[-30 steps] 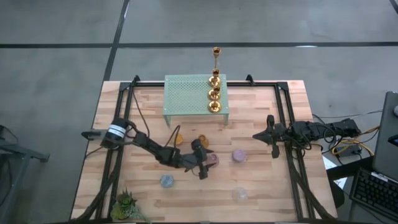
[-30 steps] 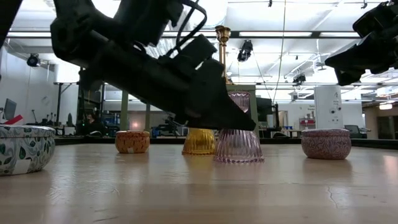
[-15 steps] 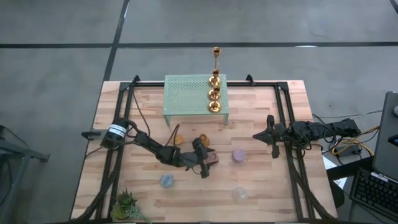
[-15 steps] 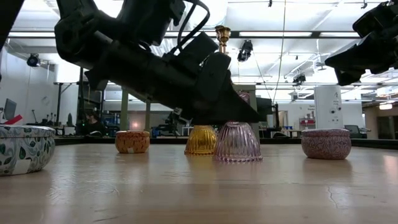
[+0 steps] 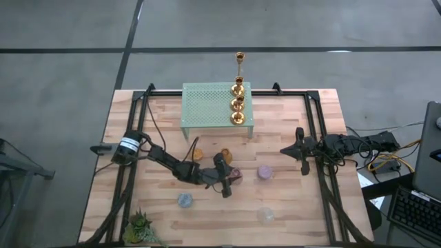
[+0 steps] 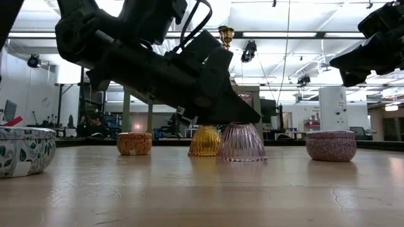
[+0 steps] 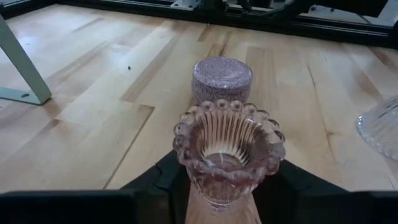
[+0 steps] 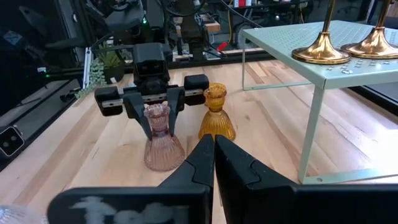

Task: Pick & Place candle stick holders
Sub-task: Put the pink glass candle holder on the shelf

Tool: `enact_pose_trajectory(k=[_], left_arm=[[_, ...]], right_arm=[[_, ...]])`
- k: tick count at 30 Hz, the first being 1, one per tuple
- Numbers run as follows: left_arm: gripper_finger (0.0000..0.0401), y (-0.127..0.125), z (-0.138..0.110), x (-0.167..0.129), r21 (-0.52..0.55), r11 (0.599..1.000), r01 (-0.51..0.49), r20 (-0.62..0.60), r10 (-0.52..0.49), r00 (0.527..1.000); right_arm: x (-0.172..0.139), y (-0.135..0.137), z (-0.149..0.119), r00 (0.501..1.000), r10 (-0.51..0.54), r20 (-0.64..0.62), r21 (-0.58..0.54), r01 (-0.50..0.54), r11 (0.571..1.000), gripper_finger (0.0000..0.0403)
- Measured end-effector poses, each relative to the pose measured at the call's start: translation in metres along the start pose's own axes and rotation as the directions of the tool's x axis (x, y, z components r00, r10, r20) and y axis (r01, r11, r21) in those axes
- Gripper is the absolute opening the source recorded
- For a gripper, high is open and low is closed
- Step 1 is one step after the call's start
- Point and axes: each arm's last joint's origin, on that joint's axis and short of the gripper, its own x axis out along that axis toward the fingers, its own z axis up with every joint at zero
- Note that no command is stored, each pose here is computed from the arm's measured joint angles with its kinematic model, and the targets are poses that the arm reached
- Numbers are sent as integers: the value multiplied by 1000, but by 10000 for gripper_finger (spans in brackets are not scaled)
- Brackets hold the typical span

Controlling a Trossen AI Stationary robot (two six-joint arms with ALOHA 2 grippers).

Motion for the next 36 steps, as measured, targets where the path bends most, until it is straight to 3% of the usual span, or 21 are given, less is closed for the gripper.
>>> enact_pose_trajectory(k=[23,36], left_arm=[[137,-1,25,-12,-16,1000,21,44,-20,999],[137,1,63,-39,-38,999,17,39,-16,999]], right_arm=[[0,0,0,1000,0,0,0,0,1000,8],[0,0,0,1000,0,0,0,0,1000,8]])
